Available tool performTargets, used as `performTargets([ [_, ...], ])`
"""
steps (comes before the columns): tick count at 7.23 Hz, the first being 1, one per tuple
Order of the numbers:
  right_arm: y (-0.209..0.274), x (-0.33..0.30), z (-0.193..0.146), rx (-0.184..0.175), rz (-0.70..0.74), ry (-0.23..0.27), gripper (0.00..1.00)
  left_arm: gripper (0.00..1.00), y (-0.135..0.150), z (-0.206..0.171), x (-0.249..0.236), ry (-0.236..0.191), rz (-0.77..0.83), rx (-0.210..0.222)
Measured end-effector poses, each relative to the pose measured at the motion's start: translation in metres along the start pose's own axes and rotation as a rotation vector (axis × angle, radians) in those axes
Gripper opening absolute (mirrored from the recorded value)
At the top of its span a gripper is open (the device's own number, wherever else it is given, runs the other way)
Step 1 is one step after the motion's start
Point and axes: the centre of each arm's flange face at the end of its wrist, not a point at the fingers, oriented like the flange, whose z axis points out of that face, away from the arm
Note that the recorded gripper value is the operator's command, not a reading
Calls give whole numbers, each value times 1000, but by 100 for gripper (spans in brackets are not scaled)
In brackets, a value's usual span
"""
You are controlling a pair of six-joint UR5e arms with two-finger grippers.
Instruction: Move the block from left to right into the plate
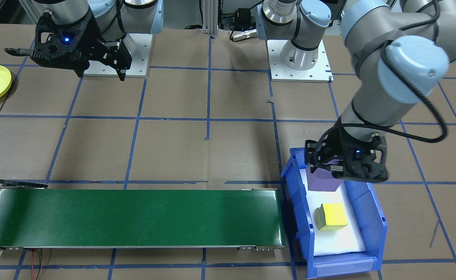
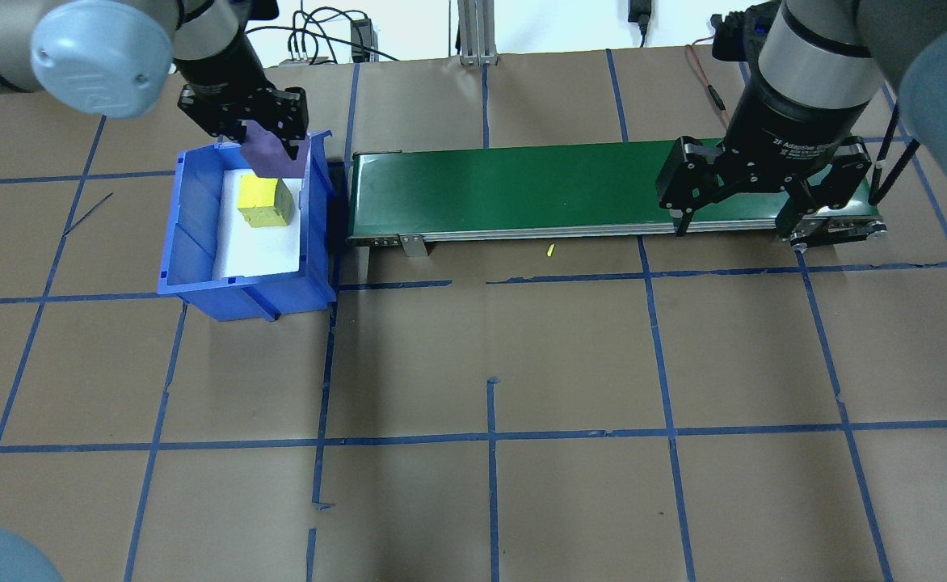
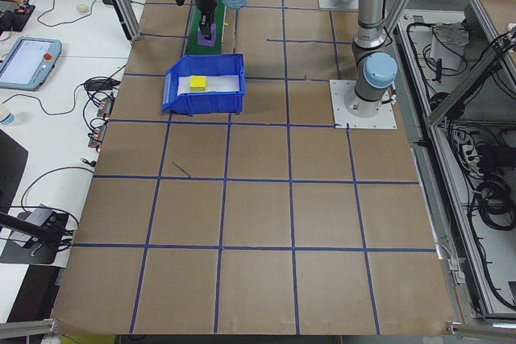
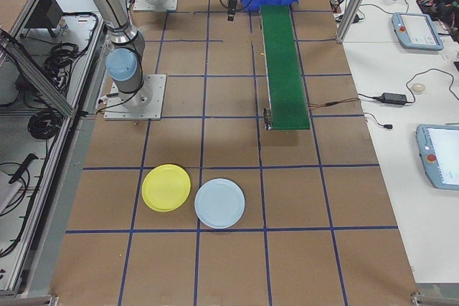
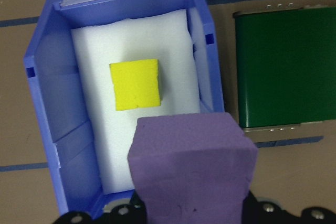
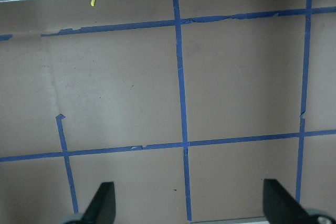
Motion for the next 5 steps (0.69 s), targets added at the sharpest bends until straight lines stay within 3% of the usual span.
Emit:
performTargets([
  [2, 1, 0, -1, 2, 0, 0, 100, 27, -18, 43, 50, 6, 24, 18],
  [4, 1, 0, -2, 3, 0, -1, 100, 33, -33, 82, 70, 13, 4, 30],
  [5, 2, 0, -2, 3, 0, -1, 100, 53, -37, 95, 72, 15, -3, 25],
])
